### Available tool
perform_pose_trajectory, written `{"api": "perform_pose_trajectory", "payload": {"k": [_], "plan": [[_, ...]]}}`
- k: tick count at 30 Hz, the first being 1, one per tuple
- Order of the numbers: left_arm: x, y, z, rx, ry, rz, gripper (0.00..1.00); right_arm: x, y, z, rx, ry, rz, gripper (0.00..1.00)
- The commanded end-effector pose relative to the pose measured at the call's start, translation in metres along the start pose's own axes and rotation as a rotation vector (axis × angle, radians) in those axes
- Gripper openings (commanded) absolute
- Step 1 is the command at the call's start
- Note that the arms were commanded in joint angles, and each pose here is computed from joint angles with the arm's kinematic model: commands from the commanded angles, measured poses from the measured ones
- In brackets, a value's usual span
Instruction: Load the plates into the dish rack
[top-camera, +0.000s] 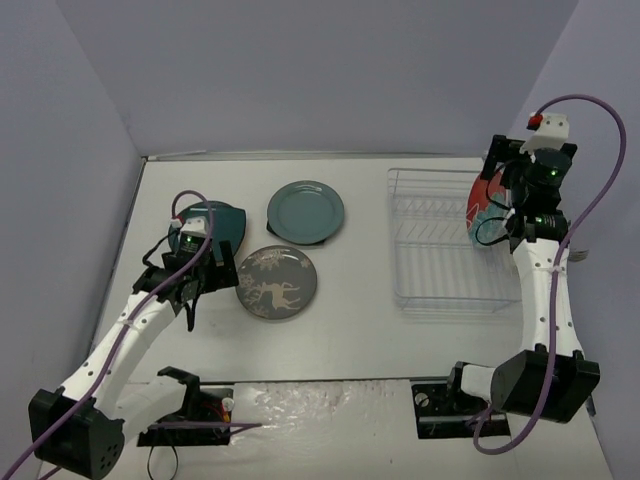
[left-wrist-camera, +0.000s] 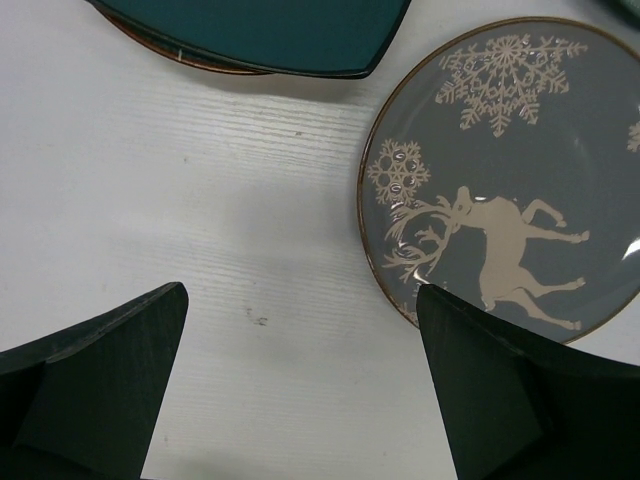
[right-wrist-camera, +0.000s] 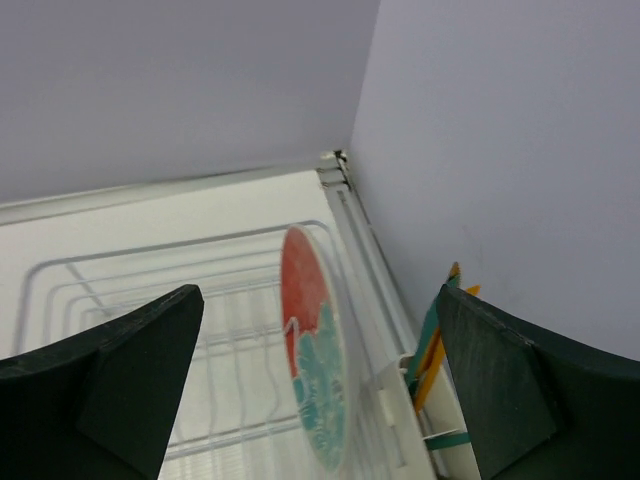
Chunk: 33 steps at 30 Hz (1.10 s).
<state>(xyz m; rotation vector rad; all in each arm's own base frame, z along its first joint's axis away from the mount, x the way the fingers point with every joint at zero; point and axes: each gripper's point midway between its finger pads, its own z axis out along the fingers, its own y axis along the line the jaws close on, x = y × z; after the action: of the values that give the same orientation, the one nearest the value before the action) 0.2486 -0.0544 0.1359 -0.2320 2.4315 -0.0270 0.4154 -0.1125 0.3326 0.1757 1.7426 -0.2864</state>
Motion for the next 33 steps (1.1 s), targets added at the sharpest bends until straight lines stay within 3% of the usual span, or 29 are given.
{"api": "perform_pose_trajectory", "payload": {"k": [1, 8, 16, 21, 31, 33], "plan": [[-0.004, -0.01, 0.002, 0.07, -0.033, -0.228, 0.97, -0.046, 0.056, -0.05, -0.158, -0.146, 0.176, 1.0], [0.003, -0.035, 0.028, 0.308, -0.065, -0.495, 0.97, -0.036, 0.183, -0.139, -0.781, -0.13, 0.366, 1.0], [0.013, -0.058, 0.048, 0.458, -0.061, -0.514, 0.85, 0.027, 0.268, -0.212, -1.145, 0.026, 0.458, 1.0], [0.03, -0.061, 0.066, 0.483, -0.036, -0.556, 0.73, 0.069, 0.302, -0.23, -1.257, 0.135, 0.439, 1.0], [0.059, -0.059, 0.094, 0.452, 0.044, -0.544, 0.6, 0.117, 0.338, -0.239, -1.304, 0.251, 0.473, 1.0], [0.064, -0.059, 0.098, 0.446, 0.058, -0.547, 0.51, 0.13, 0.347, -0.239, -1.311, 0.293, 0.489, 1.0]]}}
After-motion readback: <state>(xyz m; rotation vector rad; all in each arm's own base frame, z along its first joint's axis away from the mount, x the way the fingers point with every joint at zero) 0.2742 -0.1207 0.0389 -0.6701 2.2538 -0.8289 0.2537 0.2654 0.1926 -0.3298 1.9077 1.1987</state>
